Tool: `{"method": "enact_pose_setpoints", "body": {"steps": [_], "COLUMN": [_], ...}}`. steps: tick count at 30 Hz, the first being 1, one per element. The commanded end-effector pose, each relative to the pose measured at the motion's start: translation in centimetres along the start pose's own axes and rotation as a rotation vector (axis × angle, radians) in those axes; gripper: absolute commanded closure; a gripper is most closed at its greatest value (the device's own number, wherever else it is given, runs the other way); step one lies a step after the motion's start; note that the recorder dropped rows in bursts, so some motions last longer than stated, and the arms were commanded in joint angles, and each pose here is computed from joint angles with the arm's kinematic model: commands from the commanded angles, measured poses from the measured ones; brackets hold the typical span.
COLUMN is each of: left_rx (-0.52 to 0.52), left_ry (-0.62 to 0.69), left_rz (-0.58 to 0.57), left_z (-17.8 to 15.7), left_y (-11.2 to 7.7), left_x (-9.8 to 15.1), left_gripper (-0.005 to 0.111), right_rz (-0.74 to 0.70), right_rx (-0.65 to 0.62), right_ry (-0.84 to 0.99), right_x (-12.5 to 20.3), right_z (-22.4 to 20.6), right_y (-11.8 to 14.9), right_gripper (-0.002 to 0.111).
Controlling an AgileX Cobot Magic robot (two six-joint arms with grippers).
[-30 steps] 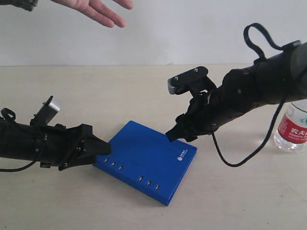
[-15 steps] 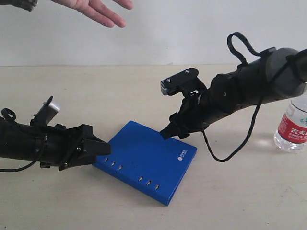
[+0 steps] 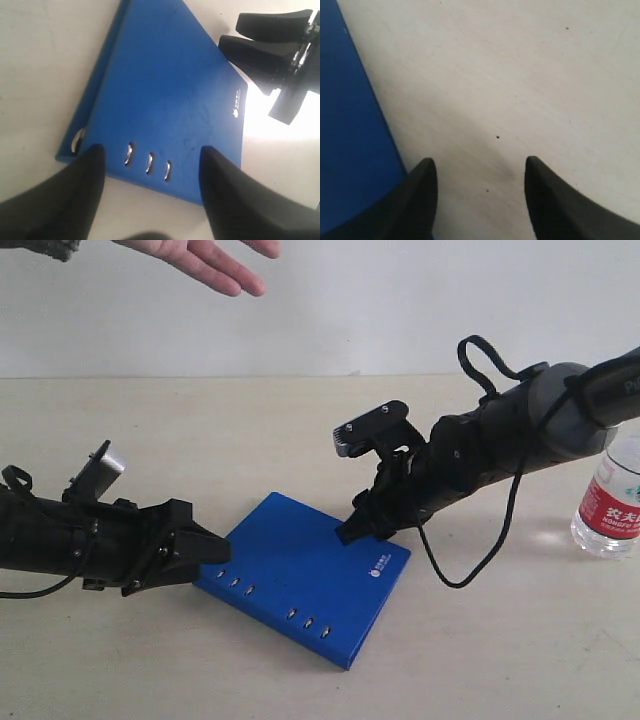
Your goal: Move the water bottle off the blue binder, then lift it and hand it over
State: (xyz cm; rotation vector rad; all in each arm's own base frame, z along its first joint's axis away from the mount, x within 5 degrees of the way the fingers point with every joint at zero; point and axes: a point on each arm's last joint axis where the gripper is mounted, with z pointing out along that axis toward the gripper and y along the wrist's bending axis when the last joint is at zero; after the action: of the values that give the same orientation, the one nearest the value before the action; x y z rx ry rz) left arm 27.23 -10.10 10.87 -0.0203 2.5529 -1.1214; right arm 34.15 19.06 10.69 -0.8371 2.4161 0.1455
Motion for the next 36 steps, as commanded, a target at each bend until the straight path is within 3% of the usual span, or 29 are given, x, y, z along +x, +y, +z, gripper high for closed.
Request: {"method": "enact_pose_setpoints", "body": {"steps": [1,8,12,18,23,26,31,36], "left_rx": [-0.018,0.007,0.009,0.009,0.012,0.012,0.012,0.012], "left_ry": [-0.004,0.000,0.000,0.000,0.001,0.001,0.001,0.001], "left_rz": [0.003,0.003,0.003,0.011,0.011,0.011,0.011,0.011], "left_z": [0.1,0.1,0.1,0.1,0.1,0.1,0.1,0.1], "left_y": [0.0,-0.2,-0.2,-0.2,-0.2,-0.2,-0.2,-0.2], "left_x": [-0.1,-0.1,0.0,0.0,0.0,0.0,0.0,0.0], "left_gripper": [0.053,0.053,0.053,0.053,0.053,0.053,0.053,0.053], "right_rz": [-0.020,-0.049,-0.125,-0.177,-0.159,-0.177,-0.035,0.069], "right_rx": [-0.016,-0.055,-0.100,-0.355,-0.437,-0.382,-0.199,-0.178], "right_ry": [0.074,0.167,0.121,0.054,0.074,0.047,-0.060,-0.053], "right_x": [1.0,1.5,0.4,-0.8,-0.6,-0.8,-2.1,-1.9], "right_z": [0.4,-0.4,-2.4,-5.1,-5.3,-5.1,-4.6,-4.6], "right_y": [0.2,0.5,0.8,2.9,3.6,3.2,1.6,0.3], "right_gripper": [0.060,0.090,0.091,0.091,0.091,0.091,0.091,0.090]}}
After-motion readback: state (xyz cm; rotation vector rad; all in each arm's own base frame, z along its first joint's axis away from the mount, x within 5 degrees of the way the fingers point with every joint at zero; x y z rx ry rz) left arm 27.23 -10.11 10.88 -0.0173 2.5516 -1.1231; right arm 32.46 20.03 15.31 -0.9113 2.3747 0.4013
